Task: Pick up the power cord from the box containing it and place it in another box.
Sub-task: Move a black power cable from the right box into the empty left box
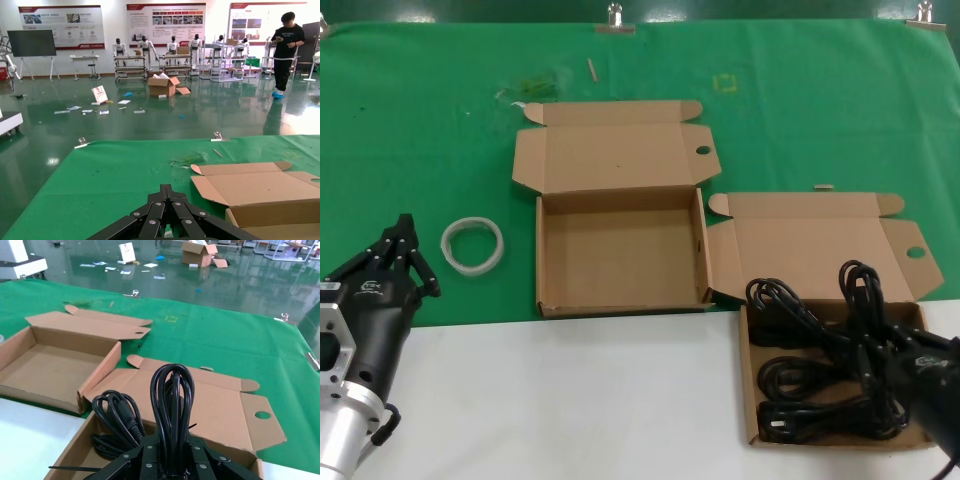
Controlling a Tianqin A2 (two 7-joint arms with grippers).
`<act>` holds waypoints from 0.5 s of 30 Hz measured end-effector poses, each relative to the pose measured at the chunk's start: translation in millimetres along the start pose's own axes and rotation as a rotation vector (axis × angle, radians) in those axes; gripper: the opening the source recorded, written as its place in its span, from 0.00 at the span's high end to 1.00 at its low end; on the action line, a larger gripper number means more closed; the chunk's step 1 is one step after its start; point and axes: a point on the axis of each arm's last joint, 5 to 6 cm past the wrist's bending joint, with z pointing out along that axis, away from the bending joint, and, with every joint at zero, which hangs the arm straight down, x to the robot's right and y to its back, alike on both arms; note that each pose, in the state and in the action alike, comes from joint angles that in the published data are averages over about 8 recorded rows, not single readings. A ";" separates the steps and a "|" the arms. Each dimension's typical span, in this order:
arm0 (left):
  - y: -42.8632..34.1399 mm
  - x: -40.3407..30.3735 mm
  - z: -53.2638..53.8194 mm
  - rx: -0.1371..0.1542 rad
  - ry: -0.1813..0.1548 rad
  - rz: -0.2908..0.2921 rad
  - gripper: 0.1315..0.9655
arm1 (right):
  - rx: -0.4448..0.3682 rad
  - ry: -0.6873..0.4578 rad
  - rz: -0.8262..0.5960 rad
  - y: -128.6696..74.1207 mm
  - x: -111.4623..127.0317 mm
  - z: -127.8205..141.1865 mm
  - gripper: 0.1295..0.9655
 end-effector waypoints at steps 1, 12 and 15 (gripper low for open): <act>0.0 0.0 0.0 0.000 0.000 0.000 0.99 | 0.002 -0.003 0.001 -0.8 1.3 -2.3 0.90; 0.0 0.0 0.0 0.000 0.000 0.000 0.99 | 0.084 -0.055 -0.036 -24.7 16.5 -36.7 0.90; 0.0 0.0 0.0 0.000 0.000 0.000 0.99 | 0.101 -0.073 -0.047 -28.9 16.8 -42.4 0.90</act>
